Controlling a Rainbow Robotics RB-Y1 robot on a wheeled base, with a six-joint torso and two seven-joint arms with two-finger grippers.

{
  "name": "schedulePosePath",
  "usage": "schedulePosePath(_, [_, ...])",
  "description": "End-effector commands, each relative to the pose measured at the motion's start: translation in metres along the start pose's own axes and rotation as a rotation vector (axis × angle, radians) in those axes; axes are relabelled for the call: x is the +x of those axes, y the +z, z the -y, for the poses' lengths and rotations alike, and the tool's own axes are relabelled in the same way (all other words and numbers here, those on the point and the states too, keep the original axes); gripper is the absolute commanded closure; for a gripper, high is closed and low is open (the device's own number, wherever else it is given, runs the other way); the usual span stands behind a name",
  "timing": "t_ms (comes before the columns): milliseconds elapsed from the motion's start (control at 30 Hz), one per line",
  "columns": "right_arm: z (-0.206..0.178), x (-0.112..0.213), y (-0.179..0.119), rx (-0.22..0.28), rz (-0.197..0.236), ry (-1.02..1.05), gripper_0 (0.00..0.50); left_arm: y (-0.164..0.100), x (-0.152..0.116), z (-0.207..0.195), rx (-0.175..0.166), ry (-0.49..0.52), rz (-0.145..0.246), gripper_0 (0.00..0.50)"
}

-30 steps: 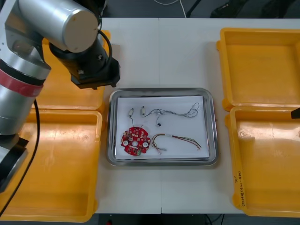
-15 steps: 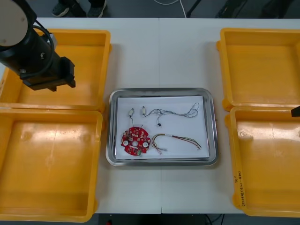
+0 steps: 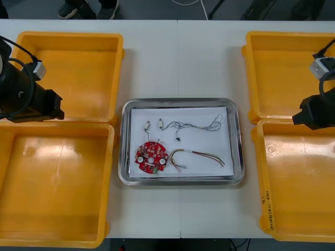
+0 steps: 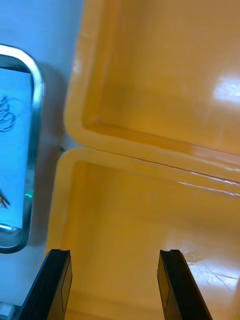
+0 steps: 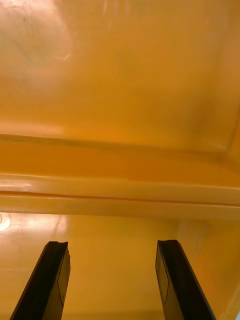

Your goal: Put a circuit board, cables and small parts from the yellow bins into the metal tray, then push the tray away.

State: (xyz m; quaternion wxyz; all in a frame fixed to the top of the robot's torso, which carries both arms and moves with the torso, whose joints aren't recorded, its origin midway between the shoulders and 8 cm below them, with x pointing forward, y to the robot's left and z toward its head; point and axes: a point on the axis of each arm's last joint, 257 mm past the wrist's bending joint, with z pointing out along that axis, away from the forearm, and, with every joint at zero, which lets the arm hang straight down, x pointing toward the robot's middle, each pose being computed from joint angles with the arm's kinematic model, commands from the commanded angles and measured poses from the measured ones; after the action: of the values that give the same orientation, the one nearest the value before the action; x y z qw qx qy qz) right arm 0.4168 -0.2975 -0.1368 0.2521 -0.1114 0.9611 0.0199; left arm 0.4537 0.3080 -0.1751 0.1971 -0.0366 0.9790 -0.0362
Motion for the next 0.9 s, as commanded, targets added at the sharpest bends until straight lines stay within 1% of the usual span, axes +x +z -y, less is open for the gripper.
schedulePosePath(33, [-0.043,-0.02,-0.011,-0.003,0.027,-0.199,0.0,-0.009,-0.002,-0.023,-0.039,0.062,0.054,0.0])
schedulePosePath(200, [-0.091,-0.022,-0.008,-0.039,0.023,-0.353,0.0,-0.008,0.007,-0.028,-0.043,0.082,0.054,0.0])
schedulePosePath(300, [-0.118,-0.019,-0.005,-0.064,0.02,-0.438,0.0,-0.008,0.012,-0.031,-0.052,0.12,0.05,0.0])
schedulePosePath(367, [-0.134,-0.017,-0.003,-0.079,0.016,-0.492,0.0,-0.01,0.015,-0.034,-0.058,0.125,0.044,0.0])
schedulePosePath(500, [-0.17,-0.01,0.002,-0.108,0.003,-0.614,0.0,-0.016,0.026,-0.038,-0.076,0.149,0.015,0.0])
schedulePosePath(533, [-0.18,-0.008,0.003,-0.115,0.003,-0.646,0.0,-0.018,0.027,-0.037,-0.078,0.158,0.019,0.0])
schedulePosePath(700, [-0.208,0.004,0.008,-0.116,0.008,-0.772,0.0,-0.024,0.031,-0.038,-0.08,0.174,0.041,0.0])
schedulePosePath(900, [-0.233,0.019,0.025,-0.112,0.023,-1.018,0.0,-0.02,0.04,-0.044,-0.085,0.168,0.027,0.0])
